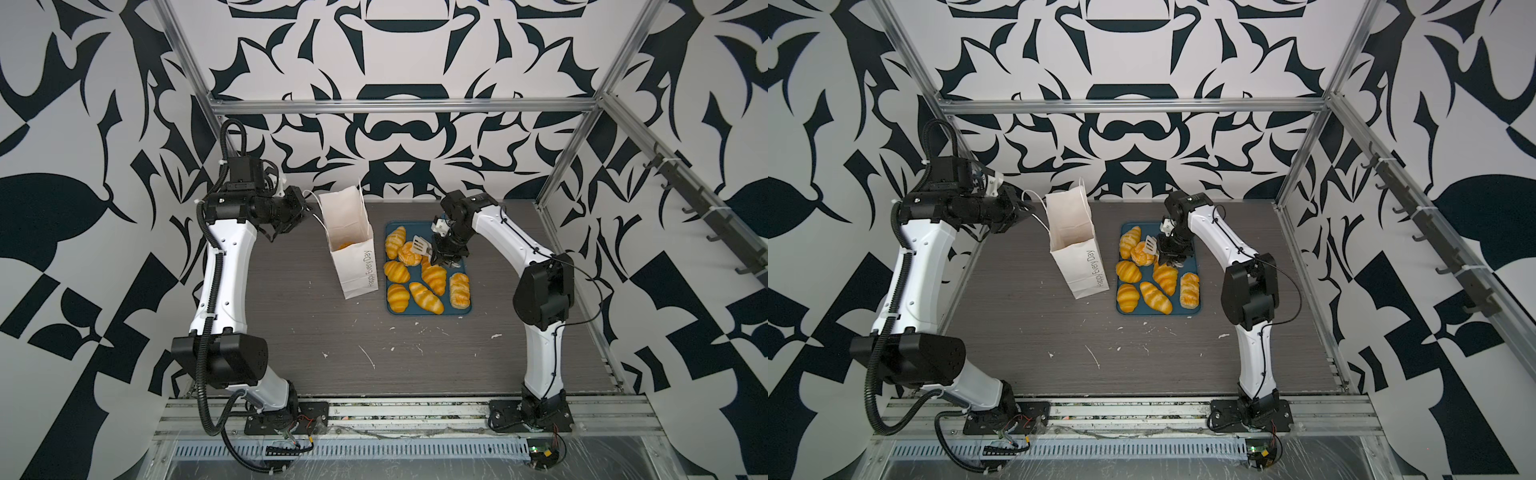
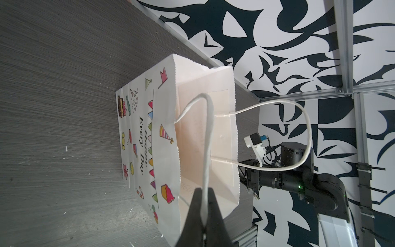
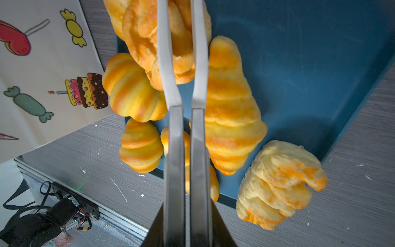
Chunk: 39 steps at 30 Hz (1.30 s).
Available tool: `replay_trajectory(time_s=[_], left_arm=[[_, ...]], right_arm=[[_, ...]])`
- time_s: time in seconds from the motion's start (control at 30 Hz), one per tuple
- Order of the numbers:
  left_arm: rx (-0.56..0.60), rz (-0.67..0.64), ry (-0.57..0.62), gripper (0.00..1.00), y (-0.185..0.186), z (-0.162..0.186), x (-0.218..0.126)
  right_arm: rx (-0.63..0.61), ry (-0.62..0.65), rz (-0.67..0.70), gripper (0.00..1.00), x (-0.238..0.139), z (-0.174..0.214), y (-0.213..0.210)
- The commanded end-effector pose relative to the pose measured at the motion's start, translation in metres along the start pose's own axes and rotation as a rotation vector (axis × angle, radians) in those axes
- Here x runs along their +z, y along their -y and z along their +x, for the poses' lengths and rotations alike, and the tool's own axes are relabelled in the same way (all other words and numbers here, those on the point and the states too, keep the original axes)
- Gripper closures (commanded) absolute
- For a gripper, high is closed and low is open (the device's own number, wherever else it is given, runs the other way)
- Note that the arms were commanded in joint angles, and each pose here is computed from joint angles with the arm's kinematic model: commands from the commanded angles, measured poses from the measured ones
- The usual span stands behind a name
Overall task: Place the fake bread into the paper bag
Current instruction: 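Close the tongs on the round bun and lift it with the right gripper, then carry the round bun in the tongs over the bag opening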
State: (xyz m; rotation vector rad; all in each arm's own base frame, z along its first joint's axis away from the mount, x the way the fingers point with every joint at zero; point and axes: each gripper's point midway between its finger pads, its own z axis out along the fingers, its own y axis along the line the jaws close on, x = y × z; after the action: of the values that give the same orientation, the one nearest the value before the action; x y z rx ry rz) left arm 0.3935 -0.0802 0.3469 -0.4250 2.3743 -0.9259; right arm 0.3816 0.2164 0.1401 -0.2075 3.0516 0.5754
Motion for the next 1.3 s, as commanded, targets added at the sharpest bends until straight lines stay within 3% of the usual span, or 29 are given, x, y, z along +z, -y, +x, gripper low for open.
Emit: replay_trajectory(time_s=[0.0, 0.63, 1.27], left_arm=[[-0.013, 0.005, 0.0, 1.0, 0.002, 0.0, -0.003], [-0.018, 0.013, -0.002, 1.0, 0.003, -0.002, 0.0], [-0.007, 0.027, -0.002, 1.0, 0.014, -0.004, 0.0]], right_arm=[[-0.059, 0.104, -0.039, 0.76, -0.036, -0.002, -0.019], [-0.023, 0.268, -0.032, 0.77, -0.103, -0.008, -0.019], [-0.064, 0.505, -0.257, 0.77, -0.204, -0.032, -0.085]])
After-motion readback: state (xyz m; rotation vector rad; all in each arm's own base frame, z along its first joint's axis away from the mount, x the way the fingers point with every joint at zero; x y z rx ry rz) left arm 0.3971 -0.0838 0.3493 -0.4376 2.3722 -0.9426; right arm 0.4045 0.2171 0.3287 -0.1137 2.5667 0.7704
